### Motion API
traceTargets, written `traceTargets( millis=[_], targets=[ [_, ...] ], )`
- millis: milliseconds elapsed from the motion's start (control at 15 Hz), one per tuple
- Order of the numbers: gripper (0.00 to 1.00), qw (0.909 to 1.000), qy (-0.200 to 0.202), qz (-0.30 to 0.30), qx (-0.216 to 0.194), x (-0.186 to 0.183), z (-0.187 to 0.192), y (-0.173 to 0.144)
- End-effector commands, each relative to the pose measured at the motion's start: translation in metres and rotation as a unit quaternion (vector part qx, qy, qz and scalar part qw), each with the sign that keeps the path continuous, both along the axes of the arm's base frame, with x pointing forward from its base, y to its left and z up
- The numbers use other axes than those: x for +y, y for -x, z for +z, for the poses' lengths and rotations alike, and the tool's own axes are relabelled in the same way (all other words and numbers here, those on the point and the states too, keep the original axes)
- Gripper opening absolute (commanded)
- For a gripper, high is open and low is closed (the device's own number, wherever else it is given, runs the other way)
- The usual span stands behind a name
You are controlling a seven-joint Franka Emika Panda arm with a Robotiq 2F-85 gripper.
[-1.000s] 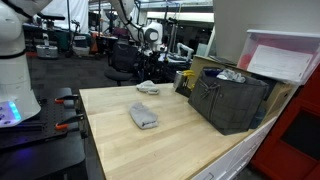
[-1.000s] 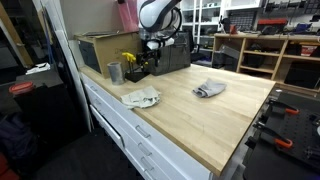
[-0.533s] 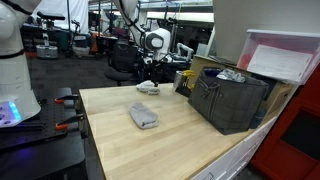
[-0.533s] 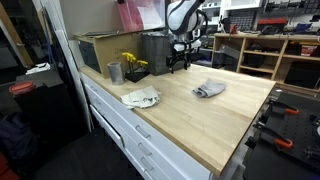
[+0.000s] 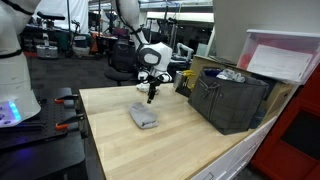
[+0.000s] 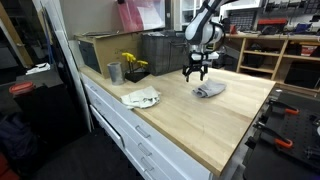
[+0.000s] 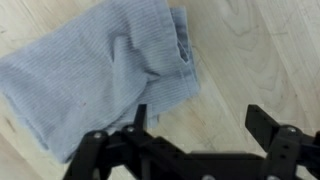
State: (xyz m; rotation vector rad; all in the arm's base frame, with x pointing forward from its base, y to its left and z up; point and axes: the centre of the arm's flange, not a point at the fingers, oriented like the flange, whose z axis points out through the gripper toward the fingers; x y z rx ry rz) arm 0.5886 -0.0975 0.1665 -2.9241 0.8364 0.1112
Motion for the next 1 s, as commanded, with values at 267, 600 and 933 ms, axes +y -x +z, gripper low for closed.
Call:
traceTargets(
  millis=[267, 600, 933],
  targets=[
    [1.00, 0.9914, -0.005, 0.130, 0.012, -0.023, -0.016, 0.060],
    [1.00, 0.9759, 0.005, 0.213, 0.047, -0.005, -0.048, 0.063],
    [1.00, 0.9757, 0.000, 0.211, 0.059, 0.029, -0.090, 0.054]
  ],
)
